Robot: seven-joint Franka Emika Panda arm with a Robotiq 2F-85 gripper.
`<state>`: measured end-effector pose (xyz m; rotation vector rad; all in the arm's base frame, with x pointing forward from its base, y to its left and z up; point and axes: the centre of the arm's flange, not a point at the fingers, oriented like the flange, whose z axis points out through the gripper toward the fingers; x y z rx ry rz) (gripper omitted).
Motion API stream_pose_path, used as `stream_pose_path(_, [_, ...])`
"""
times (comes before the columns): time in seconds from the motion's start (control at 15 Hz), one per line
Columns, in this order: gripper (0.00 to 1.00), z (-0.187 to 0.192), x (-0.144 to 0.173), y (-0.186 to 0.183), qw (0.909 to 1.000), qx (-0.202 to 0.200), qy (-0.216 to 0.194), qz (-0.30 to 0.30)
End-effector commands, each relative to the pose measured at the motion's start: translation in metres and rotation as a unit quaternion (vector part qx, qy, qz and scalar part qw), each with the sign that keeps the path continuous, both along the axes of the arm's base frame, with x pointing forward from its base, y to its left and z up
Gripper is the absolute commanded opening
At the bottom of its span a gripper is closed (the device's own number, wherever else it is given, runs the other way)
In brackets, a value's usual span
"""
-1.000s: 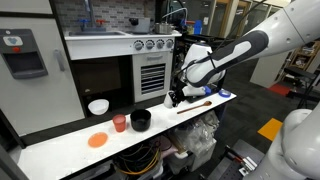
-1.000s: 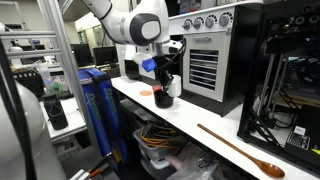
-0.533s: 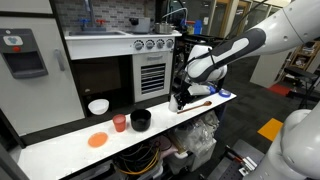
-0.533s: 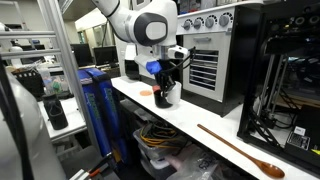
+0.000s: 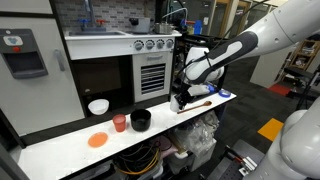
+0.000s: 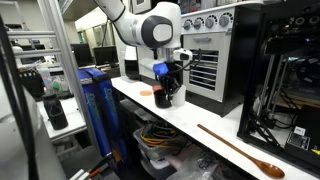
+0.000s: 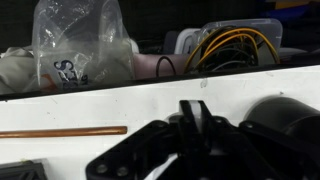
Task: Pour the contents of the white cup into the bowl
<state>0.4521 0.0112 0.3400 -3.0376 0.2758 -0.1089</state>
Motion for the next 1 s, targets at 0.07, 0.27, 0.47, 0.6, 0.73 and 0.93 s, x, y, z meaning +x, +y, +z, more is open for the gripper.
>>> stream_pose_path(0.07, [0.02,-0.022,0.026,-0.003,0.9998,-0.006,-0.006,0.016])
stream_pose_path(0.27, [0.02,-0.036,0.033,-0.001,0.9996,-0.012,-0.009,0.025])
stream_pose_path(0.47, [0.02,-0.052,0.039,0.002,0.9992,-0.014,-0.015,0.033])
stream_pose_path(0.6, [0.02,-0.061,0.042,0.003,0.9991,-0.013,-0.017,0.037])
stream_pose_path(0.73, [0.02,-0.070,0.045,0.004,0.9989,-0.013,-0.017,0.042])
stream_pose_path(0.93, [0.02,-0.082,0.047,0.007,0.9986,-0.011,-0.014,0.049])
